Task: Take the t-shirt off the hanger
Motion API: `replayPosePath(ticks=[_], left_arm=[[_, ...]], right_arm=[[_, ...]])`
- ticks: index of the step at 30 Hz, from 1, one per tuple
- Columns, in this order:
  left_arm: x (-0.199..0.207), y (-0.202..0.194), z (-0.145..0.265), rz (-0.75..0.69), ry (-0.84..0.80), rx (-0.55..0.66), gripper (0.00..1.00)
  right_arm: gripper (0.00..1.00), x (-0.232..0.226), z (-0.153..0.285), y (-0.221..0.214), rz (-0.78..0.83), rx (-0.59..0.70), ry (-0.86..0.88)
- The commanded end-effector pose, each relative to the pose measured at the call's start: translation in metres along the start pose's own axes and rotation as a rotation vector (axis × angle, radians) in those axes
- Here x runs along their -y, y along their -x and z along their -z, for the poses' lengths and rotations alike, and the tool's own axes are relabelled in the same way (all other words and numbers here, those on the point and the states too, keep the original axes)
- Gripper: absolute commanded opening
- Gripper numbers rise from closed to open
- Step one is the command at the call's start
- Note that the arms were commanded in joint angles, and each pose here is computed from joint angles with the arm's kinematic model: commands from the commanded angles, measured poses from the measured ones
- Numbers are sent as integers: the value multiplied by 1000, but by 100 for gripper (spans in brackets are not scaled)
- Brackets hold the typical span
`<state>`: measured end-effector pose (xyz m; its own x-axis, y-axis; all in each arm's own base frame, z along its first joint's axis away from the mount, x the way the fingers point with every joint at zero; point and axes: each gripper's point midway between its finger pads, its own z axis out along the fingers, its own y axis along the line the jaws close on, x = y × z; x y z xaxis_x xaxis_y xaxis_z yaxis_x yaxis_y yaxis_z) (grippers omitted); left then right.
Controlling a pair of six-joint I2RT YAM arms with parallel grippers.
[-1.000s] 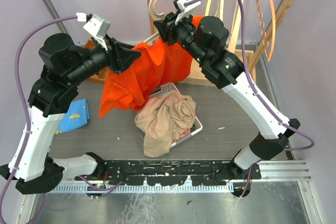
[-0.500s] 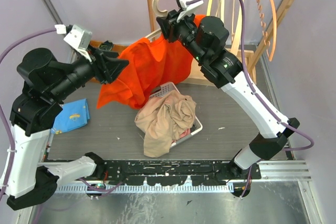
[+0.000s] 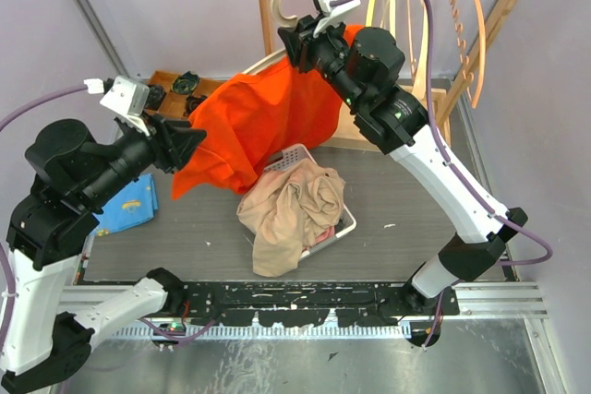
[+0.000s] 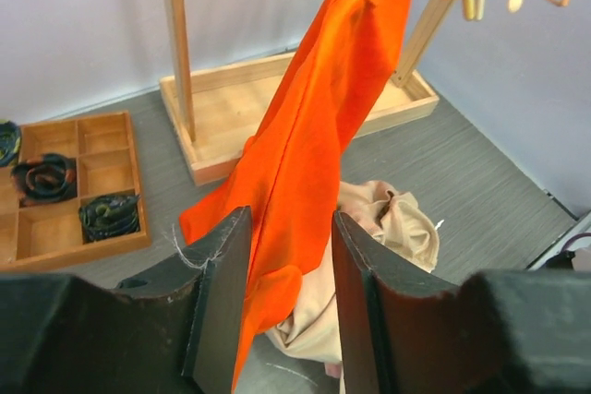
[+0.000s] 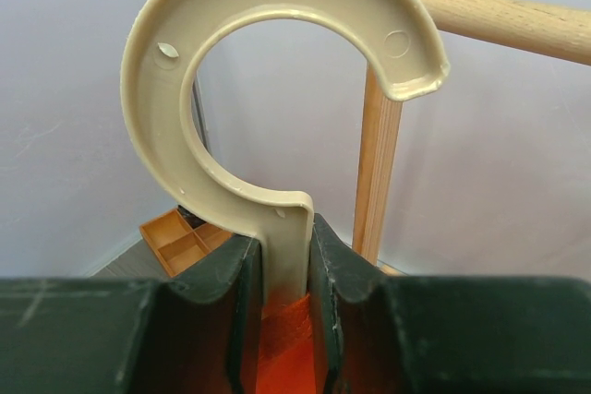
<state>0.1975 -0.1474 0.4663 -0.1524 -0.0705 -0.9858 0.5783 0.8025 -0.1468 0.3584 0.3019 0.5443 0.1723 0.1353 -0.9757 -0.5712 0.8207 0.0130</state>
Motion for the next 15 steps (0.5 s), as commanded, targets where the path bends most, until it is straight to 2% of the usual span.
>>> replayPosePath(ticks=[1, 4, 6, 10, 11, 15], left_arm=[[-14, -16, 1, 24, 77, -32, 45], [-17, -23, 1, 30, 90, -43, 40], [-17, -27, 0, 38, 93, -52, 33], [-18, -38, -1, 57, 98, -85, 4], [-18, -39, -1, 61, 103, -88, 0], [-19, -45, 3, 79, 113, -105, 0]], right_arm=[[10, 8, 19, 73, -35, 194, -20], [10, 8, 20, 72, -36, 191, -18], [10, 8, 22, 73, -35, 192, -19], [10, 9, 24, 76, -34, 197, -20], [10, 9, 24, 75, -32, 195, -22], [10, 13, 25, 79, -35, 202, -39]])
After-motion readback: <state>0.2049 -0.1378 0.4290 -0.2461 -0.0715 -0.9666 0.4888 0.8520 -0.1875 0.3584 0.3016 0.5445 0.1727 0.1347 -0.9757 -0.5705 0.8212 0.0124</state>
